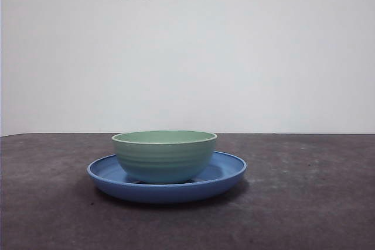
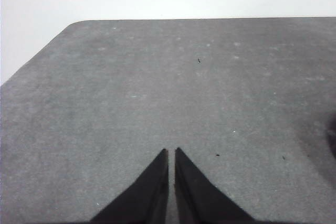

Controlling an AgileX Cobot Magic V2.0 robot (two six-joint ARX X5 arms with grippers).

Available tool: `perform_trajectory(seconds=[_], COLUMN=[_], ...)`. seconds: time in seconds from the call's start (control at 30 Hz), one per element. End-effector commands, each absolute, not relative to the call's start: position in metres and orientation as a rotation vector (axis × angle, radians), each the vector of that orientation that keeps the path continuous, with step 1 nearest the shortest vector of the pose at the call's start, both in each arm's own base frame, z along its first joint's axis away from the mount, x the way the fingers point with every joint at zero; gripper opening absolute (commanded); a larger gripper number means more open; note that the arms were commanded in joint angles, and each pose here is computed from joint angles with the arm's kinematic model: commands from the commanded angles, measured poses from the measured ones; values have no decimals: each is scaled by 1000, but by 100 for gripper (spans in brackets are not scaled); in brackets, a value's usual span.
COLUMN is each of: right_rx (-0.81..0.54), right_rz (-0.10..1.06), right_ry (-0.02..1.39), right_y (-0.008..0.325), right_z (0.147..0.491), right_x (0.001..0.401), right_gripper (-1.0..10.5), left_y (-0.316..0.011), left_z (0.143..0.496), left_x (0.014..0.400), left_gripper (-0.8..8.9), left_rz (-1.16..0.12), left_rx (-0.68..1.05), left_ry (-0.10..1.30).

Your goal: Place the green bowl on the blue plate

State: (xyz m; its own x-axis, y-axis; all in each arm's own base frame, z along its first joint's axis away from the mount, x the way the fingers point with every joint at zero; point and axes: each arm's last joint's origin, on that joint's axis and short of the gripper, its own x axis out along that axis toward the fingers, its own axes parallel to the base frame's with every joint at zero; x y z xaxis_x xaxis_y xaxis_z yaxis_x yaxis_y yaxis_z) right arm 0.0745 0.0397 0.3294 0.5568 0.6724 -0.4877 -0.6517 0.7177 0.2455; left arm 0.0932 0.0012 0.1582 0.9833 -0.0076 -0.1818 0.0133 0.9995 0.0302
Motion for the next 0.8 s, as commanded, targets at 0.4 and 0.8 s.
perform_trajectory(seconds=[0.4, 0.8], right_rx=[38, 18], right_rz=[787, 625], right_ry=[578, 419], right_y=[40, 23], right_z=[332, 330], right_x=[75, 60], right_gripper=[32, 32], left_y=[1, 1], left_z=[151, 151], left_x=[94, 94], left_gripper=[19, 19], left_rz=[-17, -17], left_rx=[42, 42], left_ry=[210, 210])
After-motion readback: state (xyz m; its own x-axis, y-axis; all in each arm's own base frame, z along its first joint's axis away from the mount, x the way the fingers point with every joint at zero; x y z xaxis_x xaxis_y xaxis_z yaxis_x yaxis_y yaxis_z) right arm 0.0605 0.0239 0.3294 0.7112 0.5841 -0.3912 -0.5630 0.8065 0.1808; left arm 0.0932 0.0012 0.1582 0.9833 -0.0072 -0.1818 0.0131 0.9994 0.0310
